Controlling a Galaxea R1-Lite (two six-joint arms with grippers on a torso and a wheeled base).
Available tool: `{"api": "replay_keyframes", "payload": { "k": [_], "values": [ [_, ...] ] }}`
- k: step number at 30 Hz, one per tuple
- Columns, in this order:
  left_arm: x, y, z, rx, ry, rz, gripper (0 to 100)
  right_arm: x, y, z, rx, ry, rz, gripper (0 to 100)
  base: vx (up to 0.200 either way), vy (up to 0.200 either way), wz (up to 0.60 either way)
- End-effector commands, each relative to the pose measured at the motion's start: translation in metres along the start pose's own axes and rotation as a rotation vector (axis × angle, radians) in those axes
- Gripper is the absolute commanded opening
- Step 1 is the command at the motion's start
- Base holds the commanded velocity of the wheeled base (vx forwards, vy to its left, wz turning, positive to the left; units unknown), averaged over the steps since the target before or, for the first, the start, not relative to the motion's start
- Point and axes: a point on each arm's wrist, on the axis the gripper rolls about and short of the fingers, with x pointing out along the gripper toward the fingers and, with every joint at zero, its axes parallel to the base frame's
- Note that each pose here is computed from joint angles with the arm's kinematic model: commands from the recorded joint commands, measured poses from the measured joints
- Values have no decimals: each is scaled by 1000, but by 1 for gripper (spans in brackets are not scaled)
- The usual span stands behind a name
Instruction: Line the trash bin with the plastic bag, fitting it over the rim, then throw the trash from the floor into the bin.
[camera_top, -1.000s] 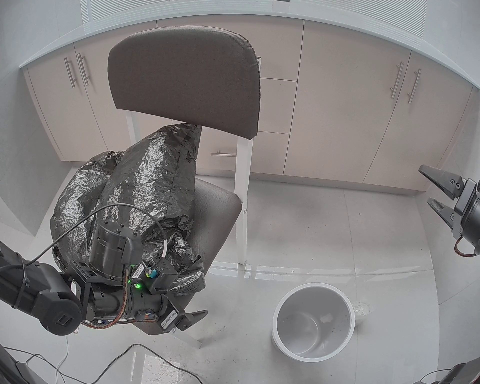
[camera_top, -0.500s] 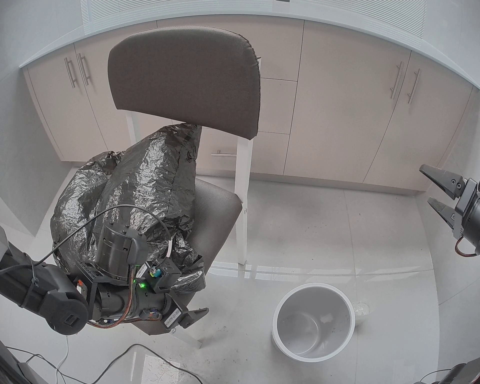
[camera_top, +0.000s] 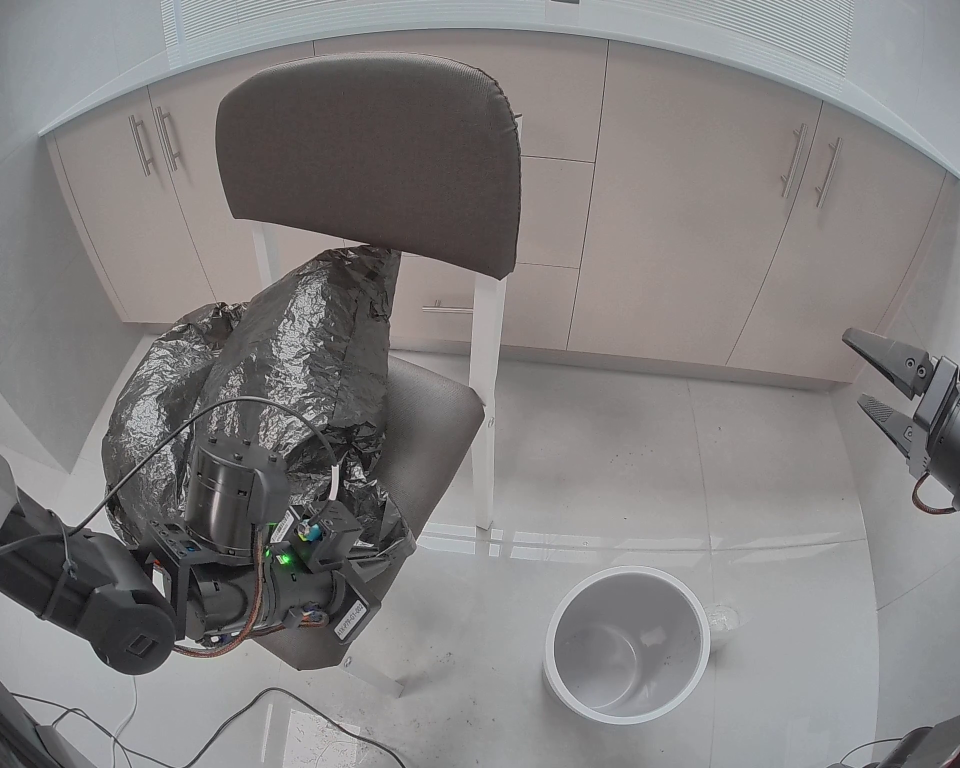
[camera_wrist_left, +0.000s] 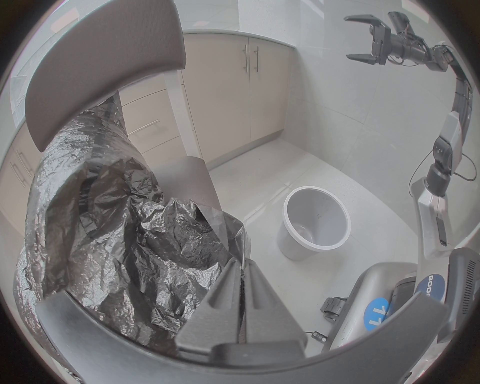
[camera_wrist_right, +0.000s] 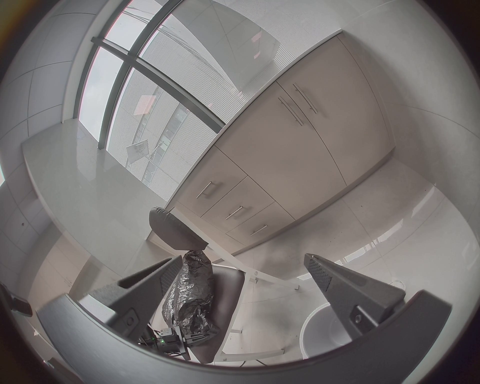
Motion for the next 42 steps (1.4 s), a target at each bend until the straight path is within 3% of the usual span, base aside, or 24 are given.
{"api": "replay_keyframes", "payload": {
  "k": [1, 6, 9, 11, 14, 15, 16, 17, 18, 20, 21, 24, 30, 35, 42],
  "values": [
    [-14, 1, 5, -3, -47, 16, 0, 0, 0, 0, 1, 2, 0, 100, 0, 0, 0],
    [-29, 4, 8, -25, -85, 33, 0, -1, 1, 1, 0, -5, 6, 100, 0, 0, 0],
    [-39, 7, 18, -113, -149, 33, 0, -1, 1, 0, -1, -1, 4, 100, 0, 0, 0],
    [-47, 5, 31, -218, -216, -13, 0, 1, 0, -1, -2, 16, 7, 100, 0, 0, 0],
    [-62, -5, 56, -436, -312, -155, 0, 0, -2, -4, -5, 51, 28, 100, 0, 0, 0],
    [-62, -5, 56, -436, -312, -155, 0, 0, -2, -4, -5, 51, 28, 100, 0, 0, 0],
    [-74, -8, 74, -579, -367, -229, 0, 1, -2, -5, -14, 56, 34, 100, 0, 0, 0],
    [-75, -9, 77, -598, -375, -241, 0, 1, -2, -5, -15, 57, 33, 100, 0, 0, 0],
    [-84, -12, 93, -701, -410, -301, 0, 2, -1, -4, -17, 55, 33, 100, 0, 0, 0],
    [-92, -21, 111, -778, -439, -380, 0, 6, -2, -3, -18, 60, 28, 100, 0, 0, 0],
    [-93, -22, 113, -782, -440, -386, 0, 7, -2, -3, -19, 61, 29, 100, 0, 0, 0],
    [-99, -44, 146, -834, -488, -490, 0, 25, -1, -4, -85, 87, 24, 100, 0, 0, 0],
    [-79, -70, 187, -863, -502, -394, 0, 48, 10, -23, -161, 195, 80, 100, 0, 0, 0],
    [-81, -68, 223, -871, -498, -394, 0, 59, 17, -48, -167, 304, 119, 100, 0, 0, 0],
    [-87, -62, 259, -896, -537, -411, 0, 61, 3, -87, -186, 467, 85, 100, 0, 0, 0]
  ]
}}
